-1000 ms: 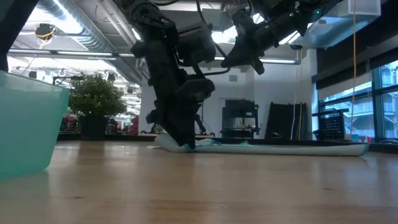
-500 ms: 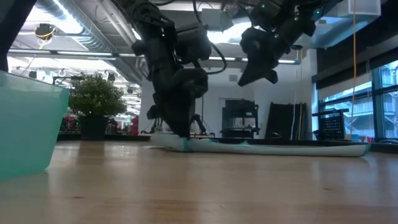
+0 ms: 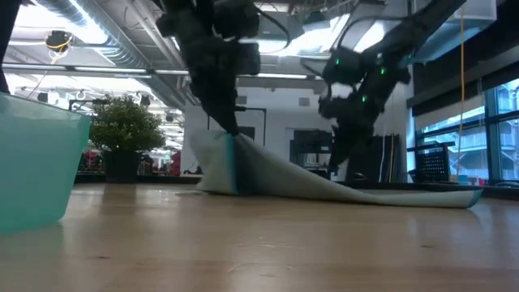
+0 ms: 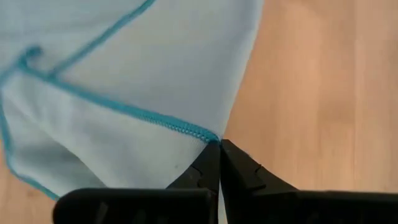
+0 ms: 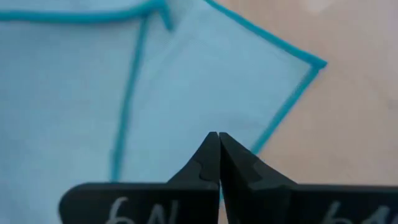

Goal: Roll microfiber towels into tight, uniform cylinder then place into a basket
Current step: Roll the blue microfiber cloth

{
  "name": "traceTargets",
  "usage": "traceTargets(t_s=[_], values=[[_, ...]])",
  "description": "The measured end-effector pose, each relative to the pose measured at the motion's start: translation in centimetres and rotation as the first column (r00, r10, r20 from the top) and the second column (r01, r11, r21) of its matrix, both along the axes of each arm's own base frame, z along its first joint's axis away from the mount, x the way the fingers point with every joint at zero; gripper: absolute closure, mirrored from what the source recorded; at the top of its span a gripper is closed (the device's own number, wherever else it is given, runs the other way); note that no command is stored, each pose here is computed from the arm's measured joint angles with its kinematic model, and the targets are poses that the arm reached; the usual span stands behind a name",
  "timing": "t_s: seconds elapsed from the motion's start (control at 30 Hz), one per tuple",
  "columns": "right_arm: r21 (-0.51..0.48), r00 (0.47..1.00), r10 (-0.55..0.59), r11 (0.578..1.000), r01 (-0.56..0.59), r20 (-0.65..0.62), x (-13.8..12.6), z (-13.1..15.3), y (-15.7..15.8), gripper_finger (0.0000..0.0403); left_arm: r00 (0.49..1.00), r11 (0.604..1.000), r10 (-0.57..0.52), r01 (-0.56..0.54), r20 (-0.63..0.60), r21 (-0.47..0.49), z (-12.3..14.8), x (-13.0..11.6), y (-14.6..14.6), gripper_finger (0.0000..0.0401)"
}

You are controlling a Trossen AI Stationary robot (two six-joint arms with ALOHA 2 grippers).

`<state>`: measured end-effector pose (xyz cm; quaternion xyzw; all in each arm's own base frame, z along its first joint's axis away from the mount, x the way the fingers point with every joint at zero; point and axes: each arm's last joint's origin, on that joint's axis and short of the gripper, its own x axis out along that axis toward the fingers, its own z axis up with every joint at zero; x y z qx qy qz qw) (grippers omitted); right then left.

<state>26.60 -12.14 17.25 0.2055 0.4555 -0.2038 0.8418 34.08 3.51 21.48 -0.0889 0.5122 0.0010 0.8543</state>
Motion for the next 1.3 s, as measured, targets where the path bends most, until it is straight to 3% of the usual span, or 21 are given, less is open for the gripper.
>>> traceTargets(t_s=[0.13, 0.37, 0.5, 0.8, 1.03, 1.3], values=[[0.031, 0.997, 0.071, 0.997, -0.07, -0.025, 0.7, -2.4, -0.4, 0.0402, 0.988, 0.987, -0.151, 0.153, -0.042, 0.057, 0.2, -0.7, -1.0, 0.04], [0.051, 0.988, 0.156, 0.987, -0.155, -0.008, 2.2, -5.2, -0.9, 0.0402, 0.976, 0.977, -0.199, 0.205, -0.089, 0.061, 0.0, -1.1, -1.6, 0.0401], [0.069, 0.995, 0.093, 0.993, -0.091, -0.028, 2.1, -5.8, -1.4, 0.0402, 0.968, 0.974, -0.212, 0.22, -0.133, 0.048, -0.1, -1.5, -1.7, 0.0401], [0.063, 0.997, -0.056, 0.996, 0.059, -0.048, 1.2, -6.0, -3.1, 0.0402, 0.903, 0.932, -0.343, 0.361, -0.258, 0.023, -0.6, -2.9, -2.2, 0.0401], [0.064, 0.996, -0.076, 0.995, 0.078, -0.035, 1.0, -6.0, -3.6, 0.0402, 0.908, 0.946, -0.312, 0.324, -0.279, -0.004, -1.3, -3.3, -2.4, 0.0396], [0.068, 0.997, -0.072, 0.995, 0.074, -0.02, 1.1, -6.0, -3.6, 0.0402, 0.926, 0.967, -0.247, 0.254, -0.286, -0.013, -1.3, -3.2, -2.4, 0.0354]])
